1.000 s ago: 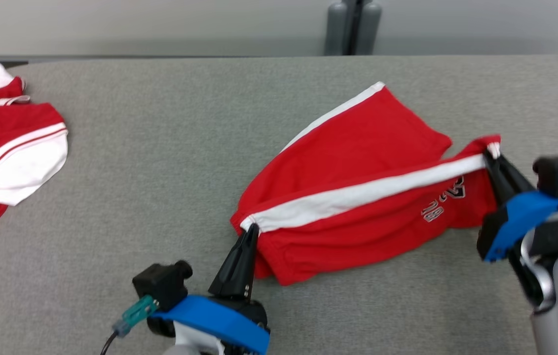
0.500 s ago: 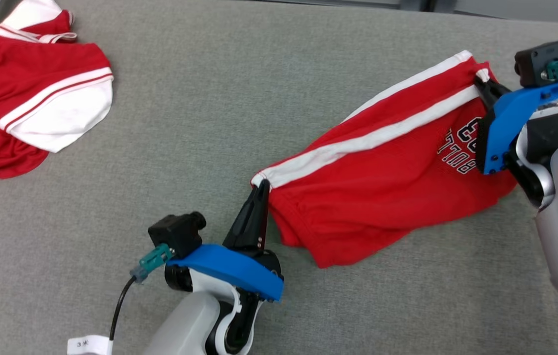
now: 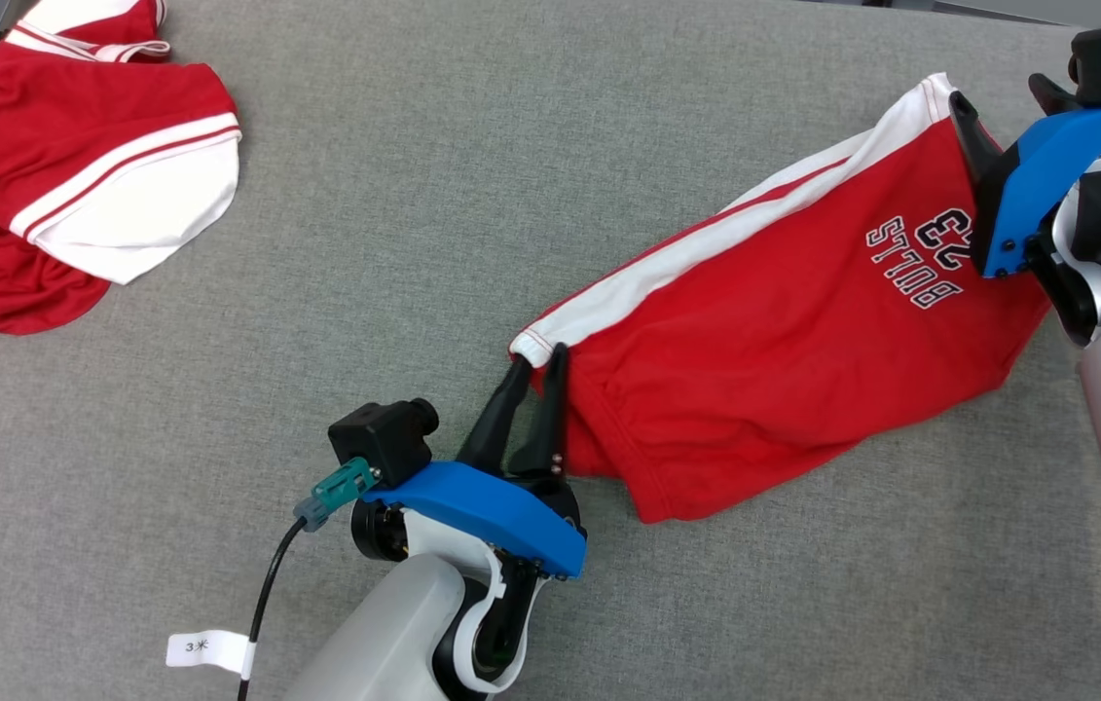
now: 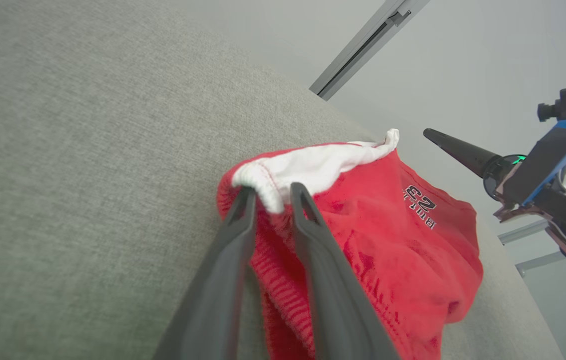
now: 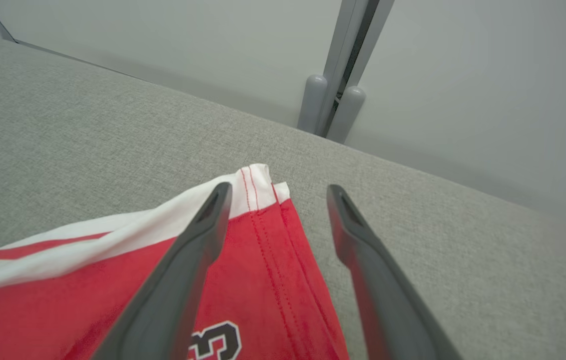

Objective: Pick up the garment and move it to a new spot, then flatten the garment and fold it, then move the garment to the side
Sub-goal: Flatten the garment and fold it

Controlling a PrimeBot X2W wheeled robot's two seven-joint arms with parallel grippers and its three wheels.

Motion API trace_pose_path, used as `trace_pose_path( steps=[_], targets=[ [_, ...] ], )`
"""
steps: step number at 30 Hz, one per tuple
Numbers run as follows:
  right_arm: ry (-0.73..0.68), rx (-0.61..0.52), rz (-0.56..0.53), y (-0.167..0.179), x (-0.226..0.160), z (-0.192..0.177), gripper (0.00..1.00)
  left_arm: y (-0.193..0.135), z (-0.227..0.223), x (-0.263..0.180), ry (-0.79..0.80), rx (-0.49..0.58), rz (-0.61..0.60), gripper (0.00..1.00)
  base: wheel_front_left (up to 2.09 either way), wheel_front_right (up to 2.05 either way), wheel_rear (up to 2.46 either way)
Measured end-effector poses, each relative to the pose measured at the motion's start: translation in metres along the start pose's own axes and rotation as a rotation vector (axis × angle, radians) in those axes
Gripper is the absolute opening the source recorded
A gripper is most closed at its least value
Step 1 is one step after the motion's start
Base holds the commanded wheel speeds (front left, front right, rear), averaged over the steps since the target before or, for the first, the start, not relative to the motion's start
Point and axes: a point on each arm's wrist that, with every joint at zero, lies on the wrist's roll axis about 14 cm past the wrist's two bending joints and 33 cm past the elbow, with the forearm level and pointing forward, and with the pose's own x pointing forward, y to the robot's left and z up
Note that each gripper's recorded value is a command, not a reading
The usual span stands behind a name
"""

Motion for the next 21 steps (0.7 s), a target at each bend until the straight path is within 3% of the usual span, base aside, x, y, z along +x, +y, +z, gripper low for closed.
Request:
trace_pose_path(
  steps=[5, 14, 21],
  targets=[
    [-0.021, 0.002, -0.024, -0.01, -0.004, 0.003, 1.0, -0.005, 0.001, 0.002, -0.004, 0.038, -0.014, 1.0, 0.0, 0.0, 0.0],
    [-0.035, 0.01, -0.048, -0.024, -0.02, 0.01, 1.0, 0.006, 0.019, -0.012, -0.028, 0.236, -0.016, 1.0, 0.0, 0.0, 0.0],
    [0.08, 0.025, -0.046, -0.028, -0.03, -0.017, 1.0, 0.023, 0.044, -0.035, -0.089, 0.319, 0.037, 1.0, 0.0, 0.0, 0.0]
  ],
)
